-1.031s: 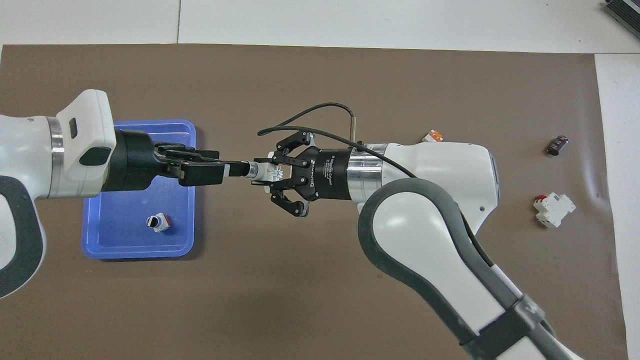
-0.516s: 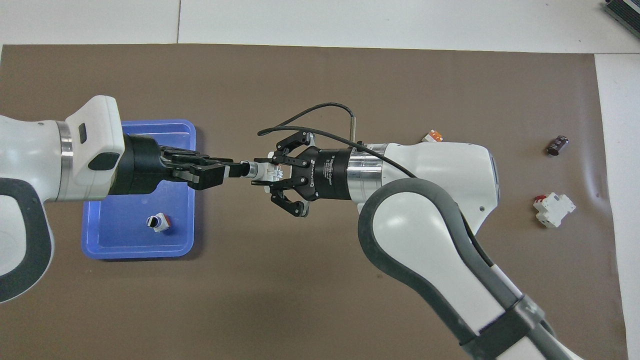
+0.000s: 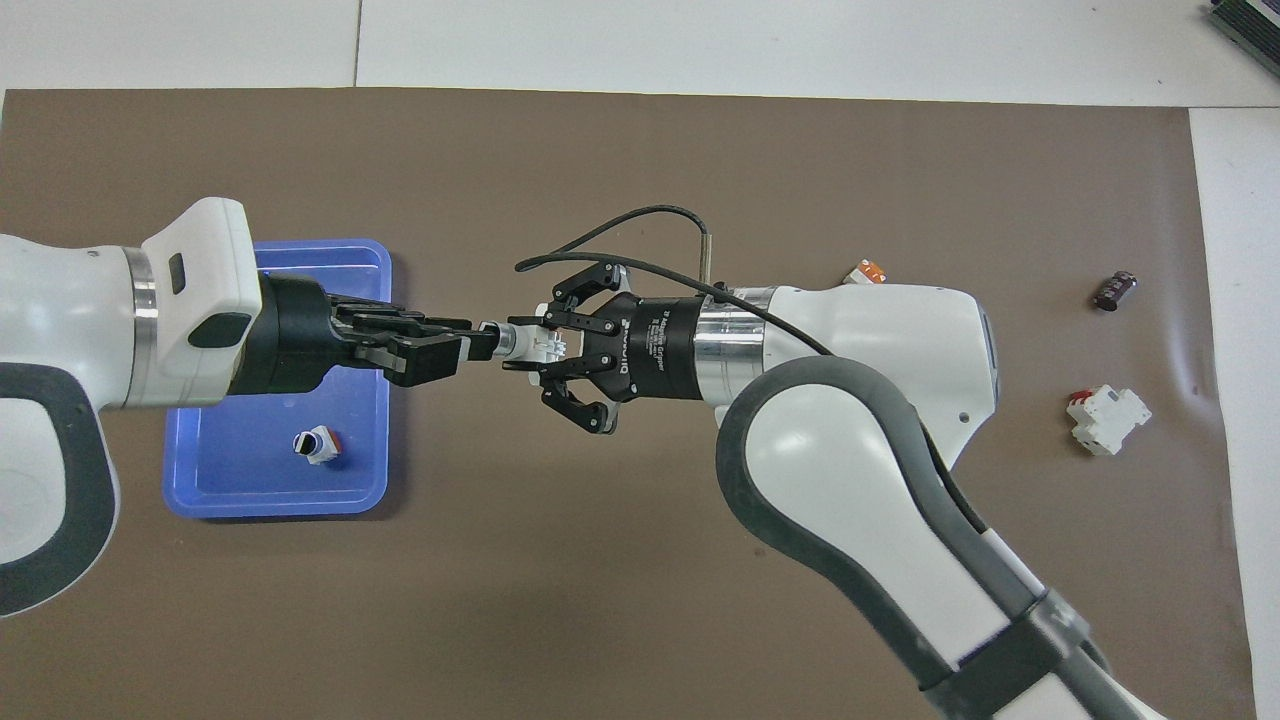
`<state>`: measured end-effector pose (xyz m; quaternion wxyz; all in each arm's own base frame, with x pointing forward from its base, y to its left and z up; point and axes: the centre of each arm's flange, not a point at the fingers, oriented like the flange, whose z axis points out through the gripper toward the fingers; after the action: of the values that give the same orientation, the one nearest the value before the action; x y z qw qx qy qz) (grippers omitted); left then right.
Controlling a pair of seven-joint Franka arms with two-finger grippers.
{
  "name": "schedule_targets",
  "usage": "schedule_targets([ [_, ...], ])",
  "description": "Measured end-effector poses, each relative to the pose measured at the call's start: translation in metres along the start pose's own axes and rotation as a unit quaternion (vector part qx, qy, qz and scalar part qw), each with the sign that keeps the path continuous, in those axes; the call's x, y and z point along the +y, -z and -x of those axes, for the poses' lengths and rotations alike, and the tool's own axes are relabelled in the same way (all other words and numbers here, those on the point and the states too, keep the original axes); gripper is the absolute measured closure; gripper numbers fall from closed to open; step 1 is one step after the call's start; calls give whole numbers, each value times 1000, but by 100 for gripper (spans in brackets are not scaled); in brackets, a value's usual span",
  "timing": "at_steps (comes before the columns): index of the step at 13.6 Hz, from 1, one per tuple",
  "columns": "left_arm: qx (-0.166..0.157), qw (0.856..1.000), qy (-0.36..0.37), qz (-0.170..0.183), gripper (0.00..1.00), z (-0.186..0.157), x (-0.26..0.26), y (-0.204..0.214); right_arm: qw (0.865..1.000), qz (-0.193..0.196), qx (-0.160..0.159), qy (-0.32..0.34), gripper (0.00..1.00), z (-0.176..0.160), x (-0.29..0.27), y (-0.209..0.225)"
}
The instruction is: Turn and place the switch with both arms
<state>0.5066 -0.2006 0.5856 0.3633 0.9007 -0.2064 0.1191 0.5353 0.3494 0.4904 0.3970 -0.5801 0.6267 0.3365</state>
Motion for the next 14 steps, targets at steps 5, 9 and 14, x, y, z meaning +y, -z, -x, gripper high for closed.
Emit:
schedule_targets([
  [5,-2,1000,-1,0,68,1,2,-4,1000,0,0,0,67,0,0,0],
  [9,-1,1000,-2,-2,83,1,1,-4,1000,0,0,0,67,0,0,0],
  [14,-1,1000,-15,-3,91,1,1,-4,1000,-1,-1,0,67,1,0,1],
])
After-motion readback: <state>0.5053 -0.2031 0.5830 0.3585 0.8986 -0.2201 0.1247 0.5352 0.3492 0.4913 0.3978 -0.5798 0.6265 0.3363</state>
